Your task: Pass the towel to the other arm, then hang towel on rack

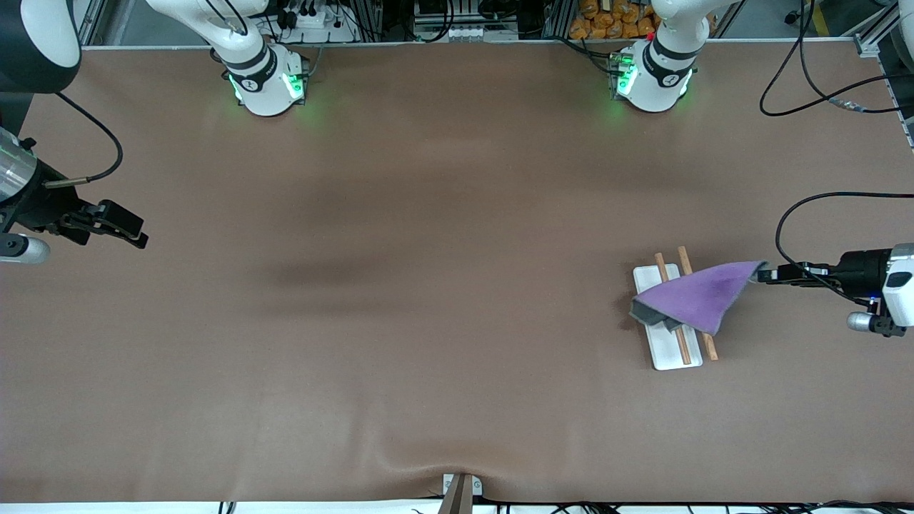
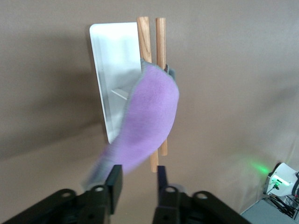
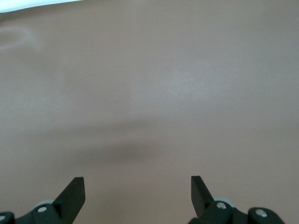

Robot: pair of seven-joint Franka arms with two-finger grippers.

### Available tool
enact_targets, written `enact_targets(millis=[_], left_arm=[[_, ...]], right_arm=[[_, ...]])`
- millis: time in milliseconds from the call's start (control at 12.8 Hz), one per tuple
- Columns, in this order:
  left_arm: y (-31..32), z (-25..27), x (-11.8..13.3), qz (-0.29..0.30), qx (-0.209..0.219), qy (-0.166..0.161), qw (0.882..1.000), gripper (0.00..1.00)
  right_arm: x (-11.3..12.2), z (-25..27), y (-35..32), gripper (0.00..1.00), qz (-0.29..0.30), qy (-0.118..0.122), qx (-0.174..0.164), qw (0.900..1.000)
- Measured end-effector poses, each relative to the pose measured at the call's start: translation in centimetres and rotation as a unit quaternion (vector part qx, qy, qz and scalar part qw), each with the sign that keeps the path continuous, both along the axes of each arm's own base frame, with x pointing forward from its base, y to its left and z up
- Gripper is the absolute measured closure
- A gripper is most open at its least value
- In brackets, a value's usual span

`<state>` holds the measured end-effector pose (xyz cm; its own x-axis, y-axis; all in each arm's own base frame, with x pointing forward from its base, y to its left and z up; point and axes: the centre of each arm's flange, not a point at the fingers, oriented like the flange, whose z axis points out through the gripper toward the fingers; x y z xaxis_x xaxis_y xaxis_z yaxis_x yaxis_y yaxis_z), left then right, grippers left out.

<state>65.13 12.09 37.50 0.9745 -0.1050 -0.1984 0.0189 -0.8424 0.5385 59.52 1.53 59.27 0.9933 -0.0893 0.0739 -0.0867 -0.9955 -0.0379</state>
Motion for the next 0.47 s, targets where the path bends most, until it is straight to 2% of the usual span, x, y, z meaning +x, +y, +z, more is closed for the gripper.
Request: enact_targets(millis=[78, 392, 471], left_arm=[[0.1, -0.1, 0.0, -0.001, 0.002, 0.001, 1.0, 0.45], [1.2, 2.7, -0.6, -0.01, 0.028, -0.006, 1.0, 0.01], [1.1, 4.3, -0.9, -0.014, 0.035, -0.012, 0.999, 0.0]], right_arm=[[0.0, 0.5, 0.0, 0.0, 0.001, -0.002, -0.002, 1.0], [-0.4, 0.3, -0.5, 0.0, -0.001, 0.016, -0.016, 1.0], [-0.4, 0.1, -0.7, 0.0, -0.003, 0.018, -0.017, 1.0]])
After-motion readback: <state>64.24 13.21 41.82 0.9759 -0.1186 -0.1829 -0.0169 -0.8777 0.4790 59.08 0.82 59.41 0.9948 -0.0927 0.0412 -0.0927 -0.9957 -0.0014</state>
